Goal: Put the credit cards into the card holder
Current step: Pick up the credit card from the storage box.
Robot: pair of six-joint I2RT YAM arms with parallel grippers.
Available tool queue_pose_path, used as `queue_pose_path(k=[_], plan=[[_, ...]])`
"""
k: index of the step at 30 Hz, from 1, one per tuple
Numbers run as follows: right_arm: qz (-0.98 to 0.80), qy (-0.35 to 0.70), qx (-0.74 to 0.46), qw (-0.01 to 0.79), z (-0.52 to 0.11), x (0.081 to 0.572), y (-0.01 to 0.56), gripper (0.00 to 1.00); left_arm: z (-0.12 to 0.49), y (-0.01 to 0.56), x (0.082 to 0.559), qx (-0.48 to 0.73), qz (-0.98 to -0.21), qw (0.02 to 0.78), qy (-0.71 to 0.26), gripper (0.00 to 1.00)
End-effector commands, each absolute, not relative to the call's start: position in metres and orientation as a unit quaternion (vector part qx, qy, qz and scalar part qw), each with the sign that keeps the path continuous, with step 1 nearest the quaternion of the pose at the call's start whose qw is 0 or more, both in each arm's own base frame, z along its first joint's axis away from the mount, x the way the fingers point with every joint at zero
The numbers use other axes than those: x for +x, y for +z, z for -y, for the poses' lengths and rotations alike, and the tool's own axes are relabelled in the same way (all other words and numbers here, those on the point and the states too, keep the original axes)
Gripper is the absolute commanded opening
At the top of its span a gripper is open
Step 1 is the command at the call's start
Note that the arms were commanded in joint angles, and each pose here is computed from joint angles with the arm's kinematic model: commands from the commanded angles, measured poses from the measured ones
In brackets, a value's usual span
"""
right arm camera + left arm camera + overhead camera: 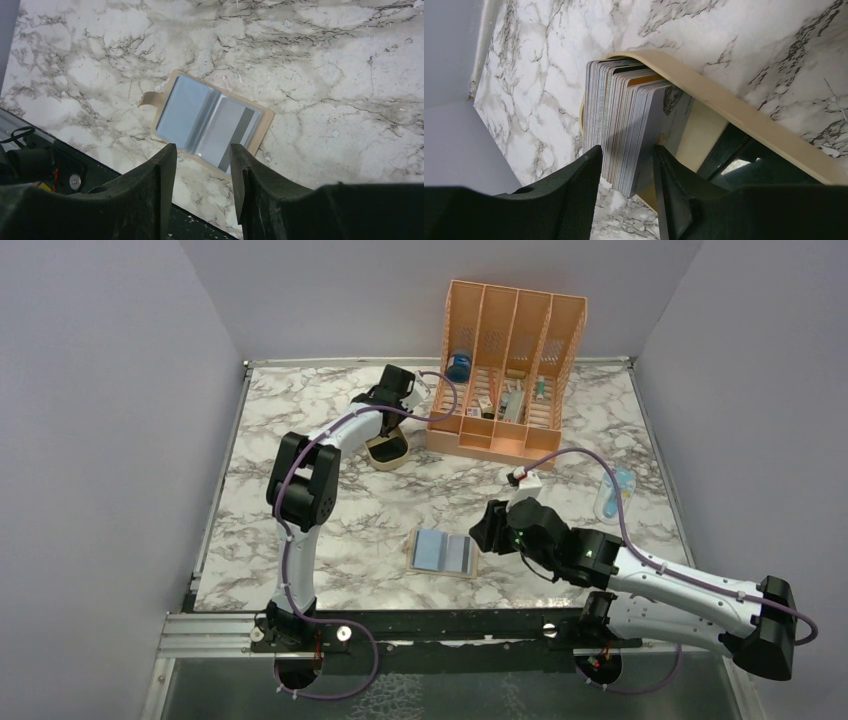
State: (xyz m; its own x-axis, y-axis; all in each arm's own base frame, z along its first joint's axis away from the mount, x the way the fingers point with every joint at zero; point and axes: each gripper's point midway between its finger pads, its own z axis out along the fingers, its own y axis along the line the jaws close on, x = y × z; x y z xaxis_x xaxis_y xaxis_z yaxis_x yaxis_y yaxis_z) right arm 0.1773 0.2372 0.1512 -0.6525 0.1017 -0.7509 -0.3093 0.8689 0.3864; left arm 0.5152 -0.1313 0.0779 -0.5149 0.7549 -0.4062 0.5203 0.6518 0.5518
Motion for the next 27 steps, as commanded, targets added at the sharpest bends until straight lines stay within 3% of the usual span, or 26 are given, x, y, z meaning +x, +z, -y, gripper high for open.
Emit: queue_pose_path(k=[1, 10, 19, 24, 27], plan=[[-0.879, 0.229, -0.045, 0.415, -0.228, 0.178, 0.142, 0.44, 0.127, 0.092, 0.53, 0.37, -0.84, 0.336, 0.211, 0.43], [-0.882, 0.227, -0.046, 0.411, -0.229, 0.178, 0.139, 0.43, 0.13, 0.1, 0.53, 0.374, -0.838, 0.343, 0.203, 0.31], [-0.882, 0.23, -0.048, 0.409, -0.231, 0.178, 0.138, 0.43, 0.136, 0.113, 0.529, 0.37, -0.837, 0.352, 0.194, 0.13], [-0.883, 0.236, -0.05, 0.403, -0.233, 0.176, 0.135, 0.43, 0.159, 0.134, 0.514, 0.363, -0.847, 0.367, 0.129, 0.02], [-0.884, 0.239, -0.051, 0.399, -0.235, 0.175, 0.133, 0.43, 0.169, 0.149, 0.5, 0.348, -0.856, 0.373, 0.085, 0.0]])
